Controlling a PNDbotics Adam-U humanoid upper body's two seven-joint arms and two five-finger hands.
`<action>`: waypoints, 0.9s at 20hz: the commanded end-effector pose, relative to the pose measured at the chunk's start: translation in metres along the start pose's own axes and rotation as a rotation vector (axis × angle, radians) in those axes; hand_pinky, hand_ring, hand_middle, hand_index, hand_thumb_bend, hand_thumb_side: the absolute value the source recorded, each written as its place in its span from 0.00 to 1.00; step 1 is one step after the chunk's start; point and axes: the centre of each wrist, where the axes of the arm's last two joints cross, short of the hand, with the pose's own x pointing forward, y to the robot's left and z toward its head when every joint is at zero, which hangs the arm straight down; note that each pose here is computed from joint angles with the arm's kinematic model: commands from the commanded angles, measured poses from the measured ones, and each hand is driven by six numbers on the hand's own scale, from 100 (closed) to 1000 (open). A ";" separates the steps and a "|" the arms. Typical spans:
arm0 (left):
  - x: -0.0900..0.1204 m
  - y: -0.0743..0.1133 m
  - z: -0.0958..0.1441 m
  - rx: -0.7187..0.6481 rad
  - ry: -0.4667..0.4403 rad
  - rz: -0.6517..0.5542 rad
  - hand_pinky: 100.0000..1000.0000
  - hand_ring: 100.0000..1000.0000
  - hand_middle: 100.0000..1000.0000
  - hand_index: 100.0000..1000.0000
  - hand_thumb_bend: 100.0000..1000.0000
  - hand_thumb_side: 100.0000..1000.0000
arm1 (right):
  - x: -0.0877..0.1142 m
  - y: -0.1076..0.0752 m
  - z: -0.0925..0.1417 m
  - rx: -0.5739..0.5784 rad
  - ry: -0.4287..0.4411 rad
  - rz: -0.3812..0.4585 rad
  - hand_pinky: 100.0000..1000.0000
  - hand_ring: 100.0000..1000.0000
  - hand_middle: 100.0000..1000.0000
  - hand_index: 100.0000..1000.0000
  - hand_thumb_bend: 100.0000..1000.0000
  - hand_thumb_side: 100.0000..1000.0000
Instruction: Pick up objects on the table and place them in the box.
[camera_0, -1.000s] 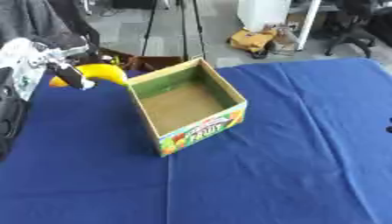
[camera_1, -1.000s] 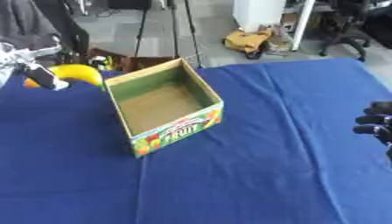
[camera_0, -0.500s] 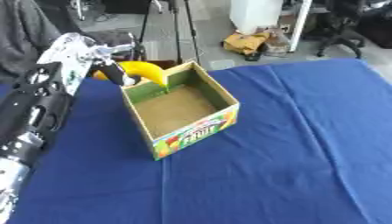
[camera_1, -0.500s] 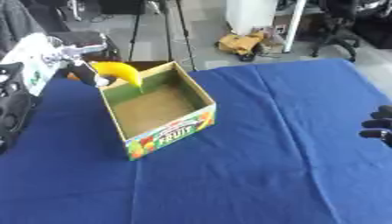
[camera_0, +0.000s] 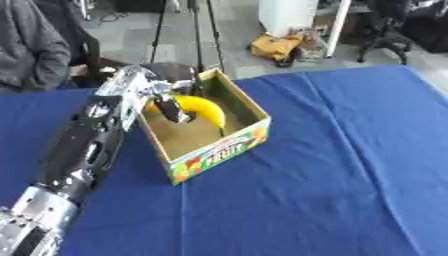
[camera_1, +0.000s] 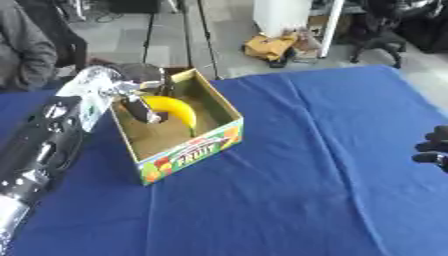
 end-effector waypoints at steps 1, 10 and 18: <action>-0.004 0.002 0.001 -0.018 0.016 -0.008 0.65 0.55 0.53 0.62 0.14 0.15 | 0.007 -0.002 -0.004 0.005 -0.024 0.008 0.51 0.54 0.52 0.61 0.00 0.55; -0.012 -0.011 0.006 -0.017 -0.003 0.026 0.85 0.83 0.82 0.87 1.00 0.65 | 0.007 -0.003 -0.003 -0.001 -0.026 0.009 0.51 0.54 0.52 0.61 0.00 0.55; -0.028 0.027 0.037 0.275 0.020 0.041 0.78 0.77 0.76 0.83 1.00 0.68 | 0.006 -0.007 -0.001 -0.015 -0.022 0.015 0.51 0.54 0.52 0.61 0.00 0.55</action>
